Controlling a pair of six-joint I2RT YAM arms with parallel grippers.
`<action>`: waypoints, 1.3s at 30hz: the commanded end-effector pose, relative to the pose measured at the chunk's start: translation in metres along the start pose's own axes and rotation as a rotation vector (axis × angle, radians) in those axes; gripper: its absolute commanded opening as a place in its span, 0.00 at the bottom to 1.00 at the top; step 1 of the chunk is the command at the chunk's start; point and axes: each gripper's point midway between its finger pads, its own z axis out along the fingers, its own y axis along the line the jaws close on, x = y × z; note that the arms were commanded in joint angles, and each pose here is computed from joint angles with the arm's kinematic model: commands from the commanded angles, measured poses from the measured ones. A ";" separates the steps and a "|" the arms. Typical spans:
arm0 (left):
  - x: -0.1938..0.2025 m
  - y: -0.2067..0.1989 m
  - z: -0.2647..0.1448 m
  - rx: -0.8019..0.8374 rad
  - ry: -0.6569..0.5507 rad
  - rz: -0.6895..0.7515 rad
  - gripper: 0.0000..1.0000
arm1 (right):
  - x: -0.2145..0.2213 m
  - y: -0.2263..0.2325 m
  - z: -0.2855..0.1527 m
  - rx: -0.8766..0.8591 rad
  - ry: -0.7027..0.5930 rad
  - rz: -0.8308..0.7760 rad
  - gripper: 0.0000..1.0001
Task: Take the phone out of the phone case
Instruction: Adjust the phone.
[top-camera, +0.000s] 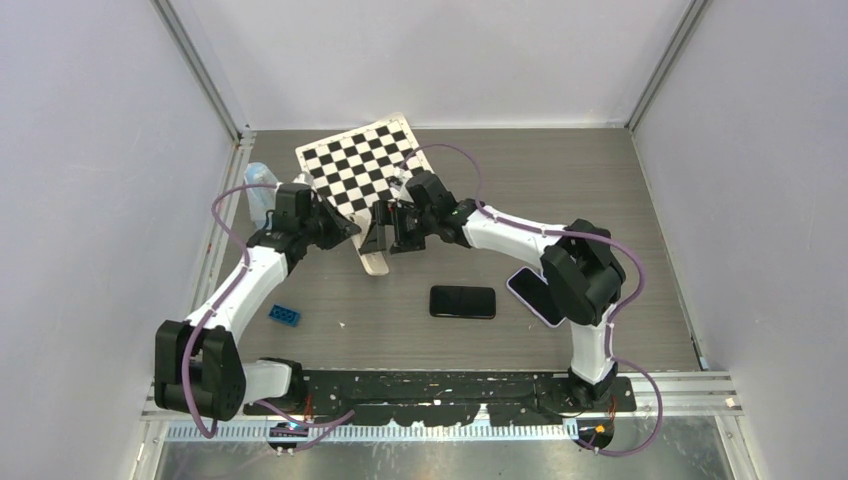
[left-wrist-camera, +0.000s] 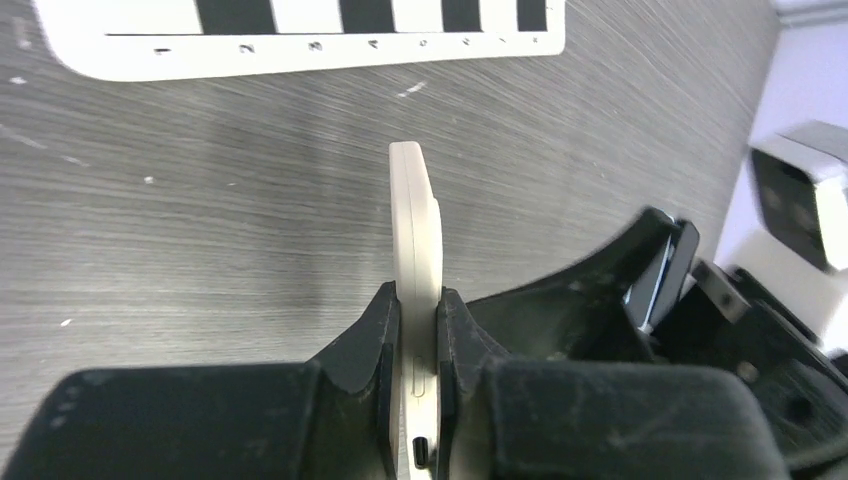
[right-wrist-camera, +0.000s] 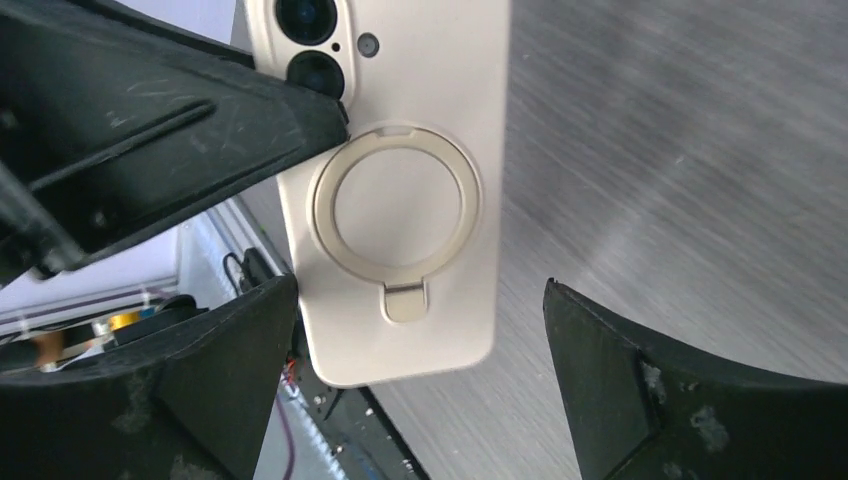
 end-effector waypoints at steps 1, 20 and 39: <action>-0.029 0.000 -0.011 -0.089 -0.100 -0.037 0.00 | -0.046 0.035 -0.047 -0.009 -0.216 -0.185 1.00; -0.054 0.021 -0.045 -0.362 -0.225 -0.306 0.00 | -0.015 0.074 -0.030 0.315 -0.442 -0.696 0.67; -0.041 0.008 -0.055 -0.296 -0.152 -0.263 0.00 | -0.003 0.073 0.001 0.242 -0.435 -0.860 0.60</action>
